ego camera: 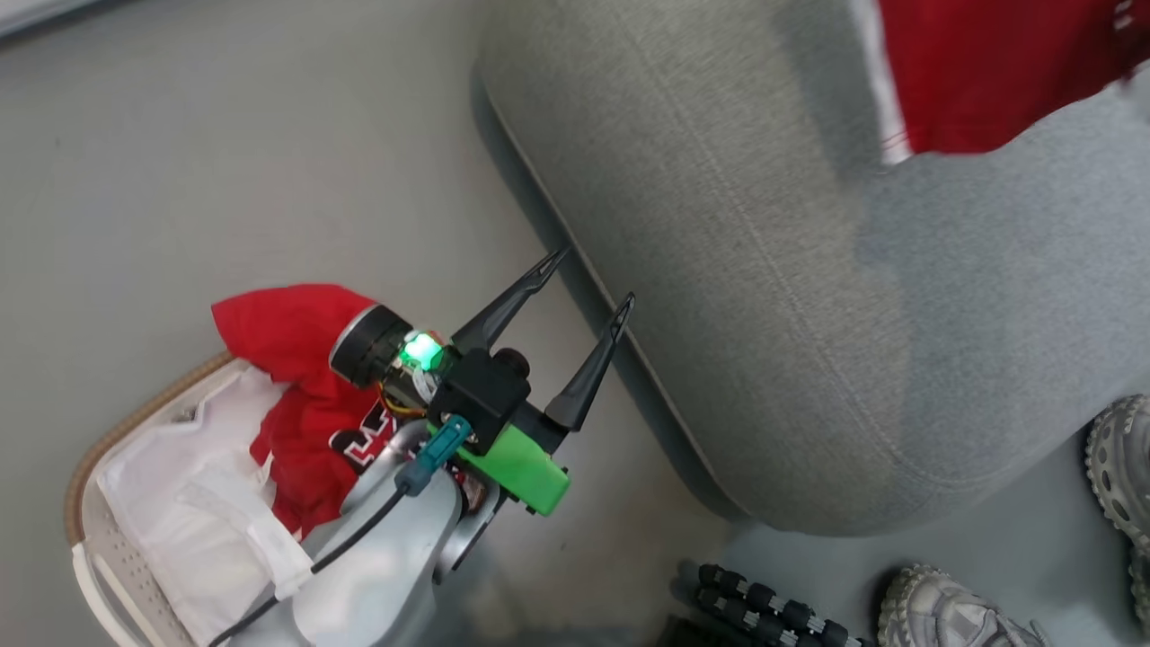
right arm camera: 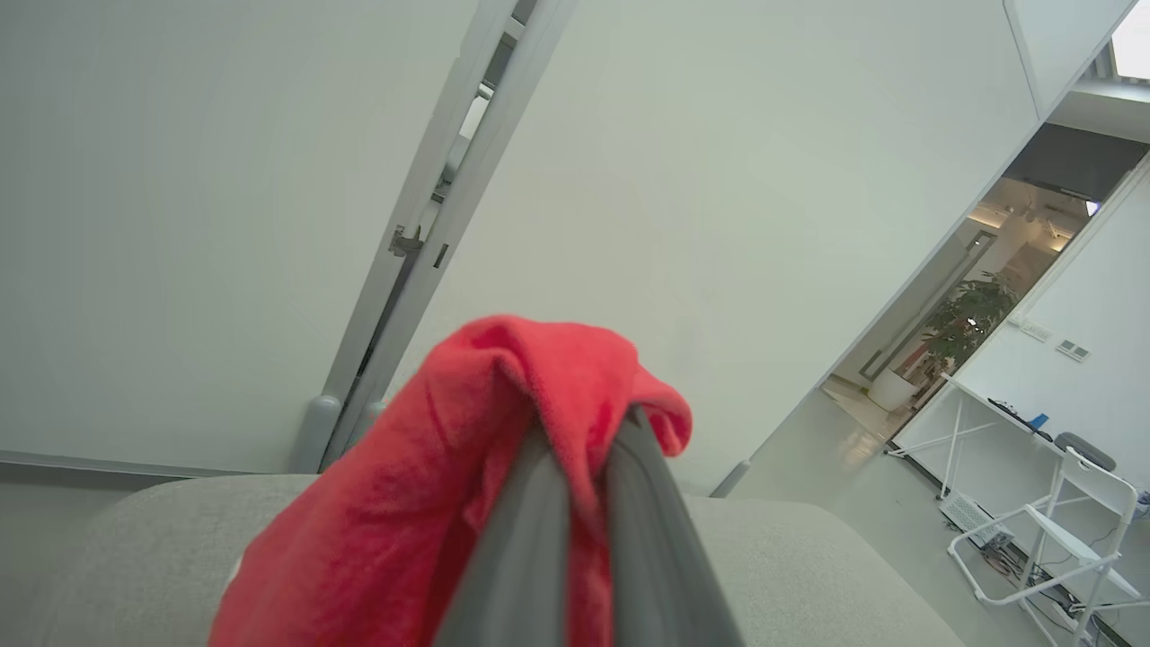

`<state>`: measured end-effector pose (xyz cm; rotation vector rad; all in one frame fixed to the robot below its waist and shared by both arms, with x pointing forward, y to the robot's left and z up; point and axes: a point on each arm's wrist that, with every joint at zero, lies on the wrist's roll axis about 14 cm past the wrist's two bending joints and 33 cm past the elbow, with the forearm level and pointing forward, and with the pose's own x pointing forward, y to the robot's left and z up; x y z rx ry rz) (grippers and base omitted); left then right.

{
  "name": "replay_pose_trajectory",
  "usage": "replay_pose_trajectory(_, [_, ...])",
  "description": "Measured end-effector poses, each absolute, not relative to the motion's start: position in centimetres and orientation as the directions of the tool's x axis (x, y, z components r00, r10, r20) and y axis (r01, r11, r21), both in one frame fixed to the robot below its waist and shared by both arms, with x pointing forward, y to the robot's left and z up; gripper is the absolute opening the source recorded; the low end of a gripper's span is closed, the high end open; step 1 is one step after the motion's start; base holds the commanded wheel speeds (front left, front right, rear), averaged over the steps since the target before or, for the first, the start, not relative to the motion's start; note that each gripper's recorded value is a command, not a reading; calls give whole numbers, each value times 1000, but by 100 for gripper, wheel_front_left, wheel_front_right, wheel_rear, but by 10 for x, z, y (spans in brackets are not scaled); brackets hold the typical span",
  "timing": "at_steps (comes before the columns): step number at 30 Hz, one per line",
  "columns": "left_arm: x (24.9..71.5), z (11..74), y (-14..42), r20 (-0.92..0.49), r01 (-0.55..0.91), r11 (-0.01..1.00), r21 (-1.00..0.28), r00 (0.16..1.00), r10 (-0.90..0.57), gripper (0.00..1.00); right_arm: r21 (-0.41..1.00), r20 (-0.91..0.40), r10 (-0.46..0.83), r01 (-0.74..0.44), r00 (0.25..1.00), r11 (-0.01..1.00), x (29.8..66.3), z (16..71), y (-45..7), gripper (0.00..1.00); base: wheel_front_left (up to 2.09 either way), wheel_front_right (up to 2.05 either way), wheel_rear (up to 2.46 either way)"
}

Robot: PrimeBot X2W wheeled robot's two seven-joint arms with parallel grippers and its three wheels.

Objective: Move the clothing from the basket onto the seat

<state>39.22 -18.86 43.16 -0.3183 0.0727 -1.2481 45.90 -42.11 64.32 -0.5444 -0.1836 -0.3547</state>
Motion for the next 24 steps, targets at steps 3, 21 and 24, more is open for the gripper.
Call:
replay_pose_trajectory(3, [401,421,-185,117,917,284,-280,326,-938,100,-479,268,-301,397,915,783,478,643,-432,0,0,0,0])
replay_pose_trajectory(21, [425,364,-147,18,852,387,-352,419,-908,100,-357,-15,-493,456,870,815,493,475,-451,0,0,0,0])
replay_pose_trajectory(24, [424,369,-147,21,853,388,-348,421,-907,100,-355,-59,-548,496,834,793,462,461,-463,100,0,0,0])
